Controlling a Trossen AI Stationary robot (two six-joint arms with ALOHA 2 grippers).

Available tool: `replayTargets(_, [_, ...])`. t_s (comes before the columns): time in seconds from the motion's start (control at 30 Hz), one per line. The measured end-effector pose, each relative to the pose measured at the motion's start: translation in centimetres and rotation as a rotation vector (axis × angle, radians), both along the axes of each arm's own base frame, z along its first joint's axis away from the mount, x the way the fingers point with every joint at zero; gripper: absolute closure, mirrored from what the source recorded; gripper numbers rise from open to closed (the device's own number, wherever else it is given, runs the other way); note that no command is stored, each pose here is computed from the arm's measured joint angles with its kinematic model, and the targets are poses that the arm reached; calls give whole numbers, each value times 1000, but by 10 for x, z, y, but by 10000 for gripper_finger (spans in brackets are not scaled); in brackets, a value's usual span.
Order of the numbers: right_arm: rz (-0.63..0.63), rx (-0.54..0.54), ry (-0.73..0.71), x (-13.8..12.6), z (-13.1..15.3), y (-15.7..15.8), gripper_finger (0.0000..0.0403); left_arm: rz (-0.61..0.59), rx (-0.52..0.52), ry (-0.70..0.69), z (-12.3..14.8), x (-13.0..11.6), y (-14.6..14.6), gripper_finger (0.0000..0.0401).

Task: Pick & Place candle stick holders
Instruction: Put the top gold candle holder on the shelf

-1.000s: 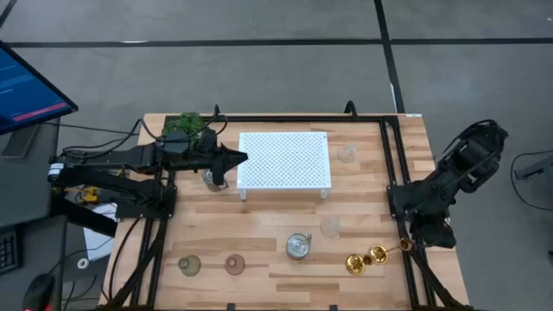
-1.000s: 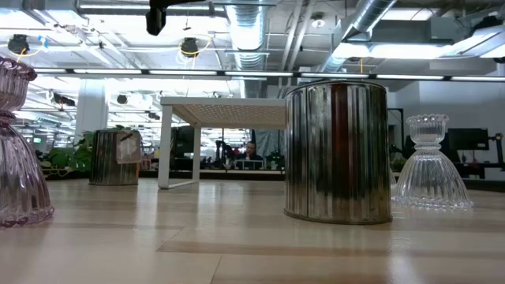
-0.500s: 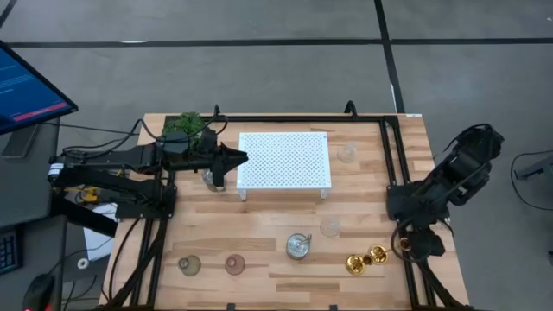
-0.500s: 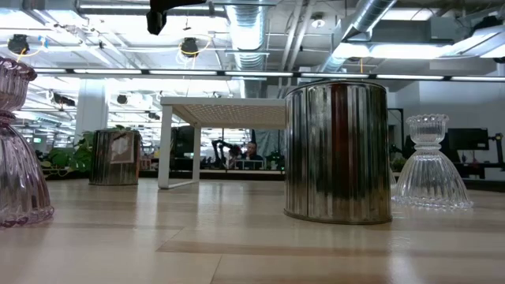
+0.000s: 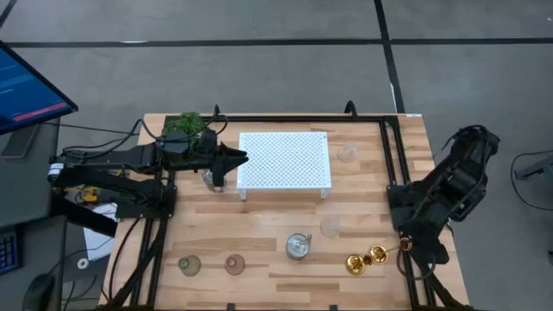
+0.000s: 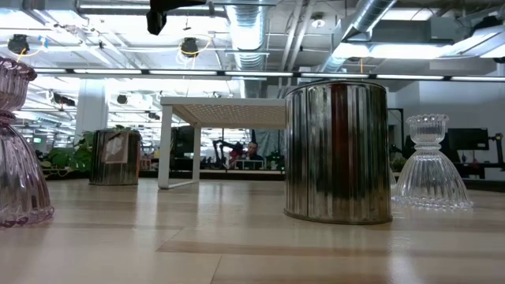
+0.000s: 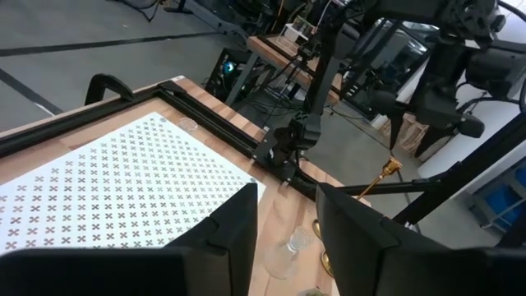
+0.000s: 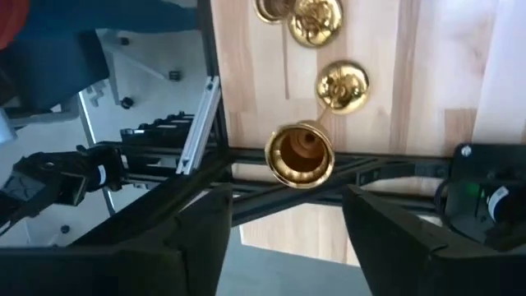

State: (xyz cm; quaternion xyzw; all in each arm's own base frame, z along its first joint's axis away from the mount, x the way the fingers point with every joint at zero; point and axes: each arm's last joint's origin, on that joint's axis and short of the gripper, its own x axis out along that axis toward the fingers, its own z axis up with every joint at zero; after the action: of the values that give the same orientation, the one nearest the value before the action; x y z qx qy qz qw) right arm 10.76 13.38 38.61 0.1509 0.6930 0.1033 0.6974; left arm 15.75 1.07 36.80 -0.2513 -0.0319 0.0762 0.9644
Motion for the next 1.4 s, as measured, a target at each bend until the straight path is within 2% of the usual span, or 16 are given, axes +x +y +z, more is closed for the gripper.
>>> replayTargets(0.2, [-34,22,-4,-5,4,-6,139,0,7,1,0,0,0,267])
replayTargets(0.57, [-6,51,-56,-6,7,-7,137,0,6,1,0,0,0,261])
replayTargets(0.7, [-30,35,-14,-7,6,-9,137,-14,4,-1,0,0,0,258])
replayTargets(0.9, [3,12,-53,-8,6,-9,137,-31,10,-4,0,0,-1,256])
replayTargets(1.17, [130,-56,-90,4,-3,2,137,-31,11,-11,1,0,-1,255])
replayTargets(1.4, [140,-76,-71,9,-7,8,137,-31,12,-14,1,0,-1,255])
